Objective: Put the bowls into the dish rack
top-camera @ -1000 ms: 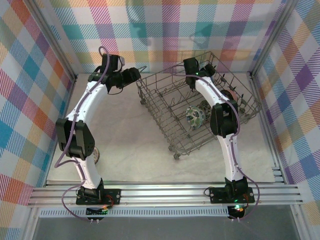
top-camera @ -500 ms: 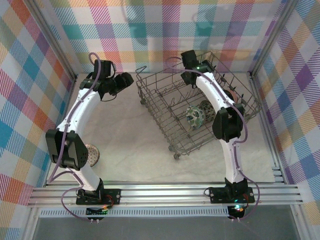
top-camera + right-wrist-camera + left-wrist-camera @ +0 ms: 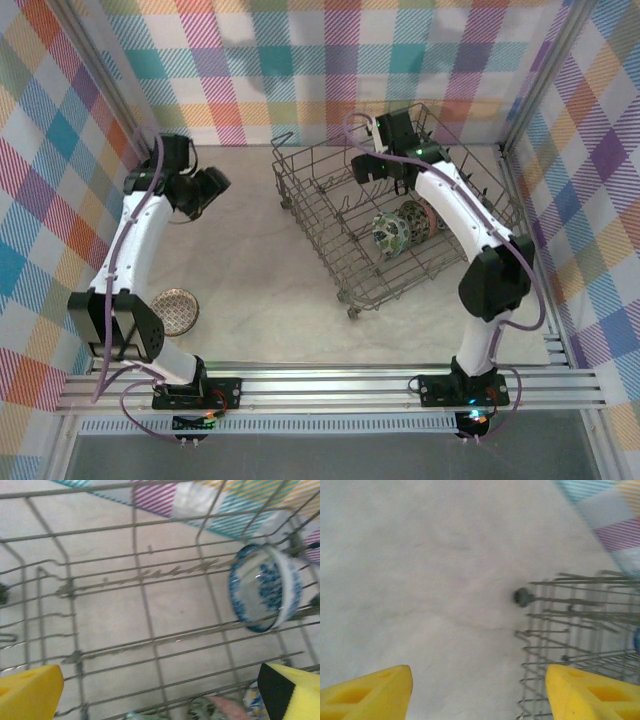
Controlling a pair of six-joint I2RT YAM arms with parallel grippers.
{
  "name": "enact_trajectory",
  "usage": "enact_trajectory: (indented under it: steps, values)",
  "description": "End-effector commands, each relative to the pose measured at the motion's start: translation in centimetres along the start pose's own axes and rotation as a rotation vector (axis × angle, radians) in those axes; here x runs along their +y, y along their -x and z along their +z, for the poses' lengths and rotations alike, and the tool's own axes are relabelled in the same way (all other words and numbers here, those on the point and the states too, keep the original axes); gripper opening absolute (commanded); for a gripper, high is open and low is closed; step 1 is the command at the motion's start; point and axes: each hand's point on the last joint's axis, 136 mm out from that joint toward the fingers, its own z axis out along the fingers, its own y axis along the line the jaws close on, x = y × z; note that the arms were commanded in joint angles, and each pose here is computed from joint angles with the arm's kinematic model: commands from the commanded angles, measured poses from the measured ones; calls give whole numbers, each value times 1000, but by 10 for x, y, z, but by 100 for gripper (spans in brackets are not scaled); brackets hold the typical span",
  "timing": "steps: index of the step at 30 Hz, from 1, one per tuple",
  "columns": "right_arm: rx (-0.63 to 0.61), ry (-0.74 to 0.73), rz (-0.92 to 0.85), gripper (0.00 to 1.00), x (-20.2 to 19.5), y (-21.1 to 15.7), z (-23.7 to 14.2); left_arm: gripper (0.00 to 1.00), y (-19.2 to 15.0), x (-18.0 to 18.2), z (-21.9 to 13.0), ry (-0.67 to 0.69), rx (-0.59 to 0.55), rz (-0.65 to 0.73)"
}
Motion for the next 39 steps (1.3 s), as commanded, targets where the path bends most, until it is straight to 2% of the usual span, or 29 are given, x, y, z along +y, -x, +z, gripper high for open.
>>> enact_trajectory:
  steps: [1,3,6,9,15,20,24,29,39]
  values:
    - [-38,124,75,99,23,-11,-7,71,-33,48,-28,145,48,-80]
    - [-51,150,89,100,29,-22,-11,72,-45,73,-39,212,45,-112]
    - [-59,198,96,99,36,-31,-21,72,-62,100,-42,245,56,-181]
    - [-87,199,69,99,33,-33,-34,75,-75,123,-30,275,72,-255]
    - [-158,195,54,99,30,-36,-48,75,-91,161,-10,379,143,-273]
    - [-160,228,47,99,36,-33,-49,74,-101,176,4,391,177,-300]
    - [-149,224,42,99,36,-37,-47,72,-98,181,15,396,191,-279]
    - [-133,226,33,99,37,-40,-41,67,-101,187,30,428,264,-234]
    - [-117,236,31,99,40,-44,-34,57,-107,196,36,463,313,-189]
